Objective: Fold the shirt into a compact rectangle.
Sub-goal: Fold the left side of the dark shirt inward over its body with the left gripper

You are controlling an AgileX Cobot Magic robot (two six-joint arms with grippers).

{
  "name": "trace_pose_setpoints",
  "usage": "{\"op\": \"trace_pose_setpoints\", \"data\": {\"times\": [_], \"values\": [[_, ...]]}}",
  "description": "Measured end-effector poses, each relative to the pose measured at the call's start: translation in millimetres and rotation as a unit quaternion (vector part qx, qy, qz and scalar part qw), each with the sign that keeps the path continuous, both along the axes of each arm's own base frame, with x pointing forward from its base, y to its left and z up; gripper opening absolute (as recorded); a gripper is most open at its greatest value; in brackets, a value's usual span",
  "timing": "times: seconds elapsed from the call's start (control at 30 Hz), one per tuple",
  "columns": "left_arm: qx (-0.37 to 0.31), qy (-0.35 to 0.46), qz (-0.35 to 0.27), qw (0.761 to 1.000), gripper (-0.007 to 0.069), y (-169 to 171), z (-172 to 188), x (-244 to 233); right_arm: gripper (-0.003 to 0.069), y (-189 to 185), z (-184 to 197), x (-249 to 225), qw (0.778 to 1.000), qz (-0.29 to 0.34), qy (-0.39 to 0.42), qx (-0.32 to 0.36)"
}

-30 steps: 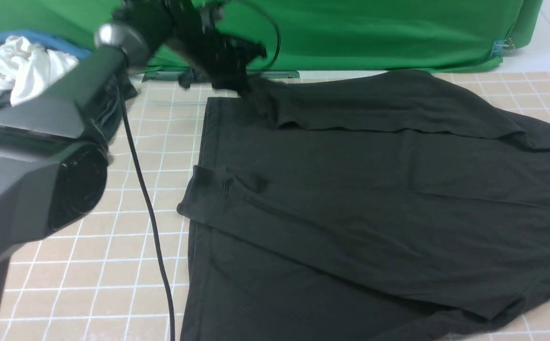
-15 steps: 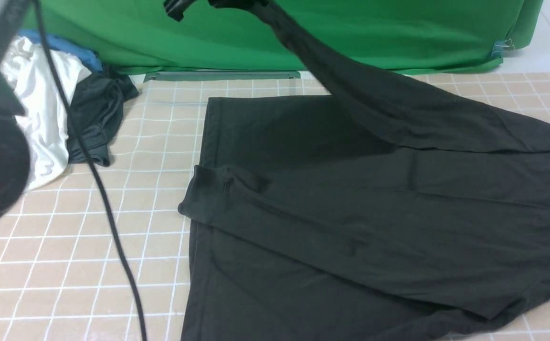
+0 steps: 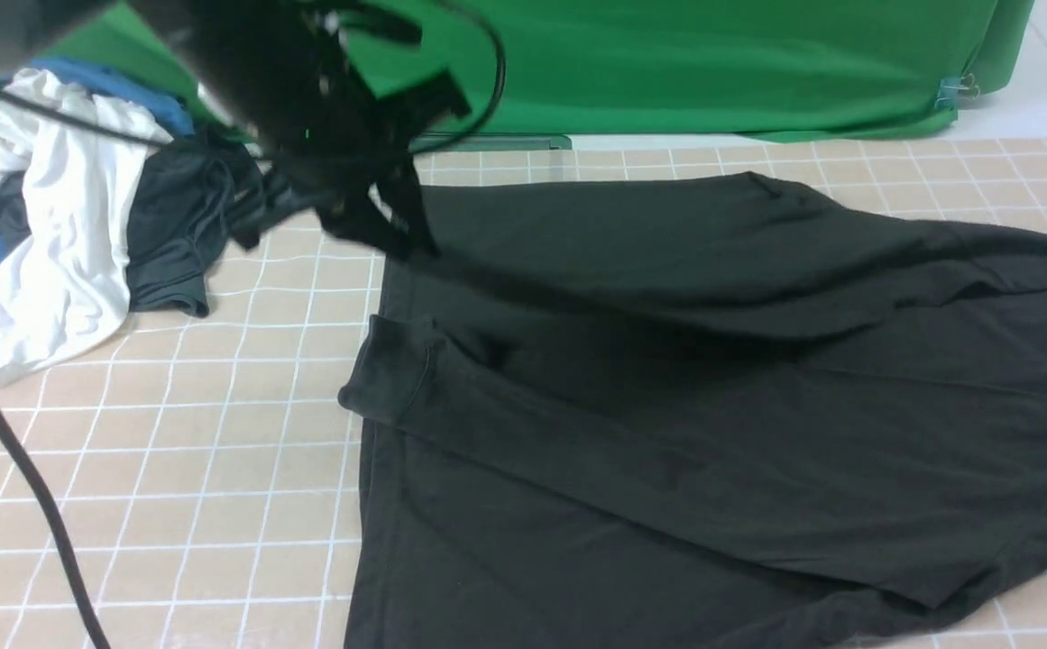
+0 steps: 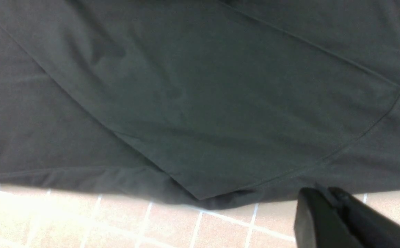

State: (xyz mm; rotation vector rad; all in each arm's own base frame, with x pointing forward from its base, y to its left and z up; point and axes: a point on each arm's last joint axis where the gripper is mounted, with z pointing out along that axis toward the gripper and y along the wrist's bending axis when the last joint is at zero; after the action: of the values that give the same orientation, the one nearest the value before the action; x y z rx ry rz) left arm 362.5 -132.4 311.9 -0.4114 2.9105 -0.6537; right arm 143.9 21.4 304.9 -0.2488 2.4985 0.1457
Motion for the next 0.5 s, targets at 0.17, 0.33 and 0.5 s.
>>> {"op": "trace_pose_setpoints", "data": {"times": [0.17, 0.33, 0.5], "values": [[-0.049, -0.014, 0.010, 0.999, 0.0031, -5, 19, 2, 0.0029, 0, 0, 0, 1.000, 0.000, 0.000, 0.000], [-0.072, -0.045, 0.014, 0.996, 0.0031, -8, 40, 1, 0.0029, 0, 0, 0, 1.000, -0.001, -0.002, 0.000], [0.023, -0.003, 0.001, 1.000, 0.0031, -11, 2, -16, 0.0029, 0, 0, 0, 1.000, -0.002, -0.002, 0.001]]}}
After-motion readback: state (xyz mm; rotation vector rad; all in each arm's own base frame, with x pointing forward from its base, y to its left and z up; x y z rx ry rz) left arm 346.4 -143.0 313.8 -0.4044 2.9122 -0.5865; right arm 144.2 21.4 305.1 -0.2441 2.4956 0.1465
